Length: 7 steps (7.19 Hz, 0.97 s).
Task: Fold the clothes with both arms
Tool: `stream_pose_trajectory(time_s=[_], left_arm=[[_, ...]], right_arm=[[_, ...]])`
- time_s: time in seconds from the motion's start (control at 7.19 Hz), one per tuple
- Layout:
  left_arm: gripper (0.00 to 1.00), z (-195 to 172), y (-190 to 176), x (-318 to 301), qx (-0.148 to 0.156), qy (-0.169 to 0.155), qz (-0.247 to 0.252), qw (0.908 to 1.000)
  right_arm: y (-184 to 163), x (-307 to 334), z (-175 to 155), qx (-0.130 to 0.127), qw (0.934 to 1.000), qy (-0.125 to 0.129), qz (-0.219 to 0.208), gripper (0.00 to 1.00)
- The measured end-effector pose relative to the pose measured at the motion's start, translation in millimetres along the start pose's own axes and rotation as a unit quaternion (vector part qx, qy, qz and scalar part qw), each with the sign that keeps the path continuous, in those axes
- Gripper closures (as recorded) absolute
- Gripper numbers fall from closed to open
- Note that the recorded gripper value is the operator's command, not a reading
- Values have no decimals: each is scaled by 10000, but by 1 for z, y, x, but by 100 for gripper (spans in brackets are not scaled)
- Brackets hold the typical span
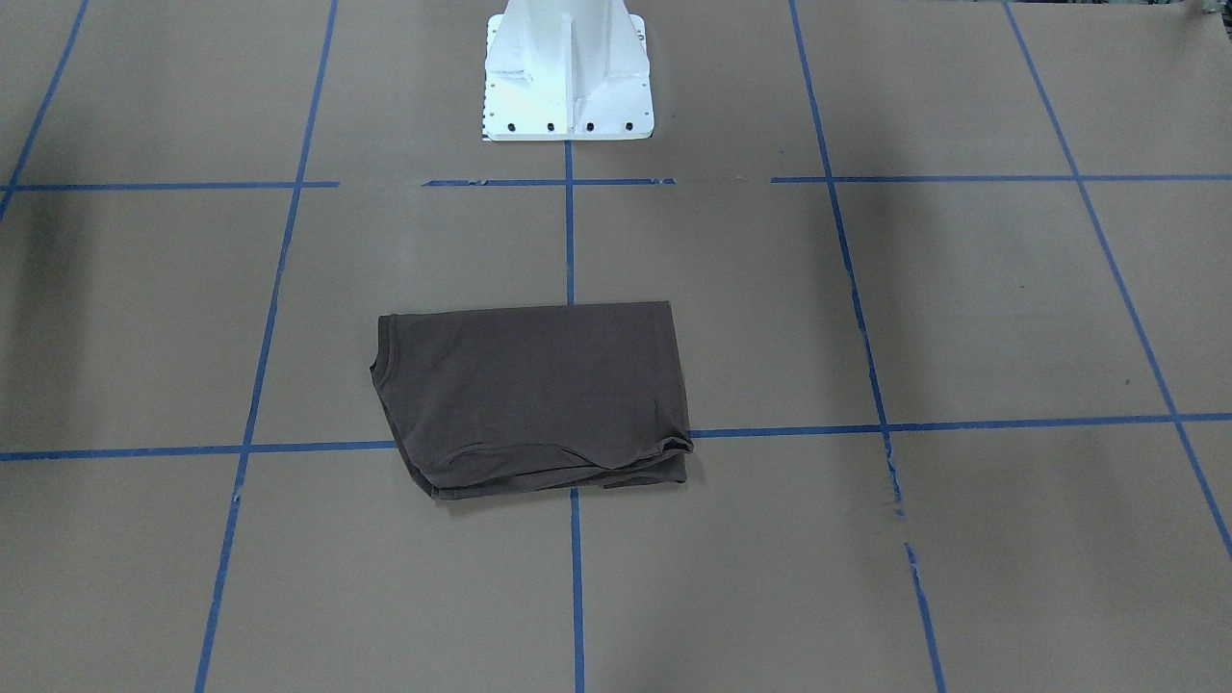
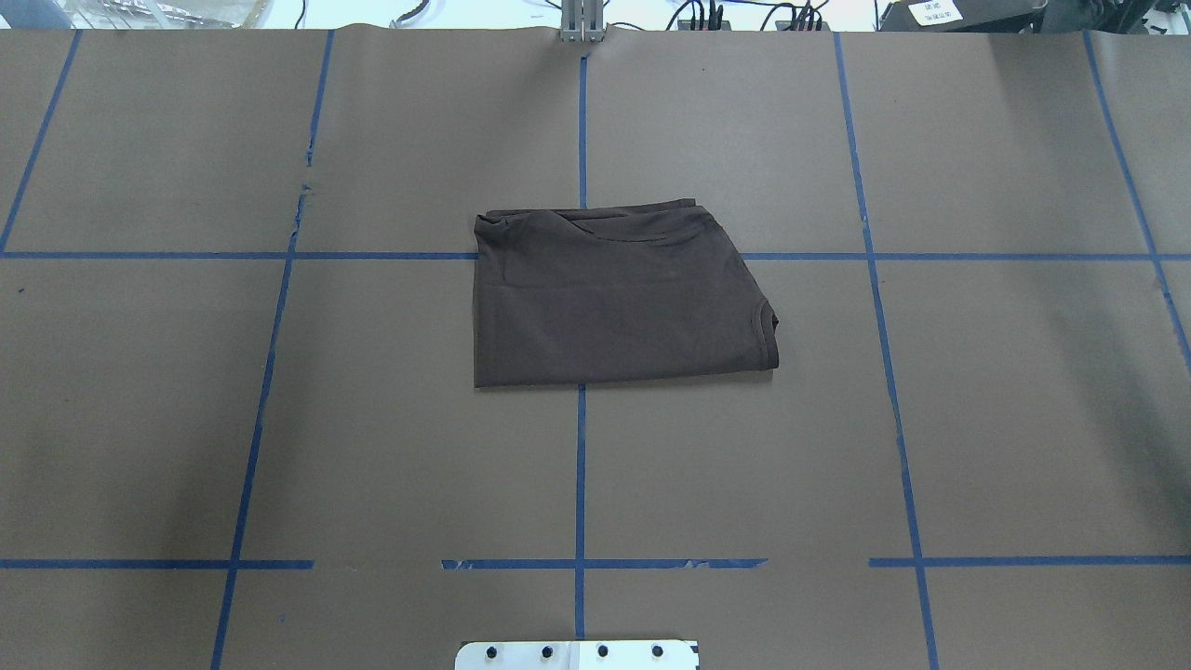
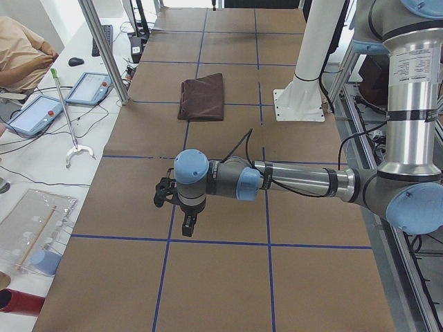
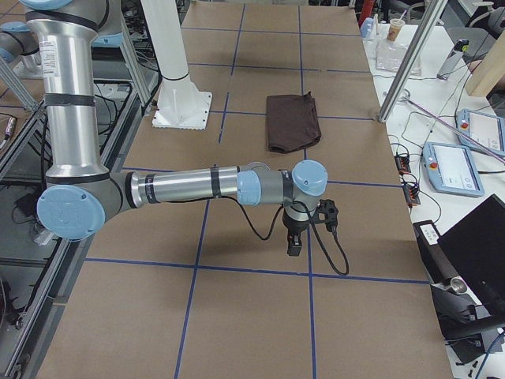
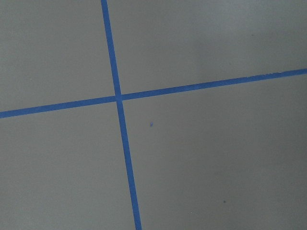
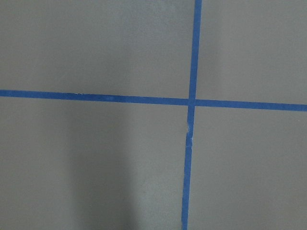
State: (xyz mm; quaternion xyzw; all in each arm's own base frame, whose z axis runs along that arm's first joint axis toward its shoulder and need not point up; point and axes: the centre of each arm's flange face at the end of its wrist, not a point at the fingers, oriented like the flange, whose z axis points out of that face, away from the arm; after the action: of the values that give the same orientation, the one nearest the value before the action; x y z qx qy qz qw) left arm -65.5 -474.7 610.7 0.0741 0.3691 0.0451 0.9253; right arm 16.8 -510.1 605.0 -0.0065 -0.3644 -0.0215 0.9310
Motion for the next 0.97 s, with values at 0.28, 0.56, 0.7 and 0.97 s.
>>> stream_pose_trajectory(time_s=[0.28, 0.56, 0.7, 0.97], left_arm=[[0, 6, -3, -9, -53, -175, -34, 9998], [0, 7, -5, -10, -54, -127, -24, 9999], [0, 8, -6, -7, -42, 2, -14, 10000], [0, 7, -8, -3, 13, 145, 39, 9999]], right_arm=[[1, 0, 0, -2, 10000, -20, 11, 0], [2, 0, -1, 8, 10000, -42, 11, 0], [2, 0, -1, 9, 10000, -39, 12, 0], [3, -2, -6, 59, 10000, -36, -10, 0]])
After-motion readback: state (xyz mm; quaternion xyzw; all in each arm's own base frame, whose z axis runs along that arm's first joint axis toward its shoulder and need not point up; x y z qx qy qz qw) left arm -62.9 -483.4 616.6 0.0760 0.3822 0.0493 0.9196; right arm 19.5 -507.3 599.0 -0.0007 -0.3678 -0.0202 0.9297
